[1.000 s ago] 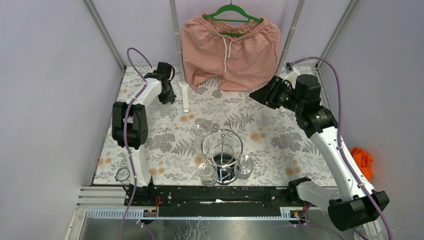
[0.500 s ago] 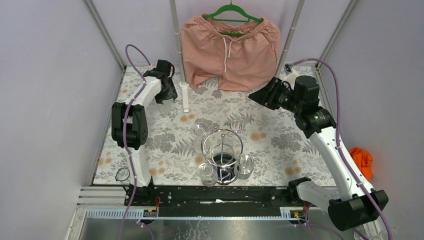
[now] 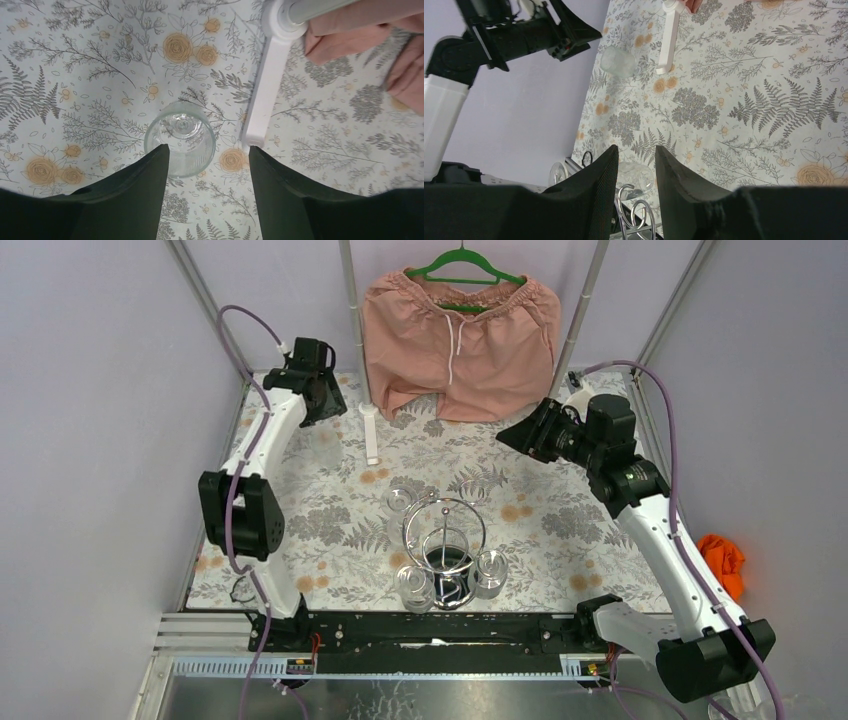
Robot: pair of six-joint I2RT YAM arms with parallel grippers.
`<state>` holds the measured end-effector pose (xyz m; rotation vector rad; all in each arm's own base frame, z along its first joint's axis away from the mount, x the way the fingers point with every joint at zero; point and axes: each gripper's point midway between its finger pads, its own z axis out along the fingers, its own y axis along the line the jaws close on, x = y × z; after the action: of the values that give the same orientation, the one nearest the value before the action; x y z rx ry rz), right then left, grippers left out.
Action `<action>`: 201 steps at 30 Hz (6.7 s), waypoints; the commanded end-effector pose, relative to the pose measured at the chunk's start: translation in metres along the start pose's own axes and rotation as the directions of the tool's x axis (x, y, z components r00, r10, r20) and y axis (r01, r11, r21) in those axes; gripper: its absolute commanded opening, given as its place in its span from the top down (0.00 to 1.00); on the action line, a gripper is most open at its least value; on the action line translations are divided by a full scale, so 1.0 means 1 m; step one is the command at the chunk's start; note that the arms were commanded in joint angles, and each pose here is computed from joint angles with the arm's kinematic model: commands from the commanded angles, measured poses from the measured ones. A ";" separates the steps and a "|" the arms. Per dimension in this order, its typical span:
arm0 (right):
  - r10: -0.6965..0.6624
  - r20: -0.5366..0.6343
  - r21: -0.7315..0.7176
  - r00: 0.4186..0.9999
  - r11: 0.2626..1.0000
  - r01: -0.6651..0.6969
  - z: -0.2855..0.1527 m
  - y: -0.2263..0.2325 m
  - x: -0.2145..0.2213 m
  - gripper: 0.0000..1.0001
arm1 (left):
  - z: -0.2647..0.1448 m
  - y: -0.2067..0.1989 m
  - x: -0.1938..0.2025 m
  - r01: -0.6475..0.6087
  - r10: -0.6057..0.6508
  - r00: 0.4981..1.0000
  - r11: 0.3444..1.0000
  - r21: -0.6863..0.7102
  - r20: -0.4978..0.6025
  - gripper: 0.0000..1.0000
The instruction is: Take the wine glass off the wine glass rack
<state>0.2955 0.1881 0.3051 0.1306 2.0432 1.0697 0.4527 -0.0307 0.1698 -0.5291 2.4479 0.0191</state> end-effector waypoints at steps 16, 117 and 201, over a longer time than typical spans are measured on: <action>0.016 -0.014 -0.069 1.000 0.998 -0.017 -0.011 0.004 0.018 0.59 | -0.233 -0.098 -0.011 -0.071 -0.116 0.967 0.729 0.681 0.225 0.28; 0.077 0.011 -0.071 0.997 0.995 -0.076 -0.020 -0.005 0.034 0.60 | -0.273 -0.066 0.199 0.314 -0.140 0.948 0.262 0.913 -0.286 0.77; 0.101 -0.030 -0.090 0.994 0.991 -0.103 -0.013 -0.010 0.044 0.59 | -0.306 -0.062 0.149 0.324 -0.297 0.926 0.313 0.893 -0.232 1.00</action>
<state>0.2571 0.1915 0.2612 0.2138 2.0794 1.2148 0.1914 -0.1924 0.3068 -0.4937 1.9596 -1.5182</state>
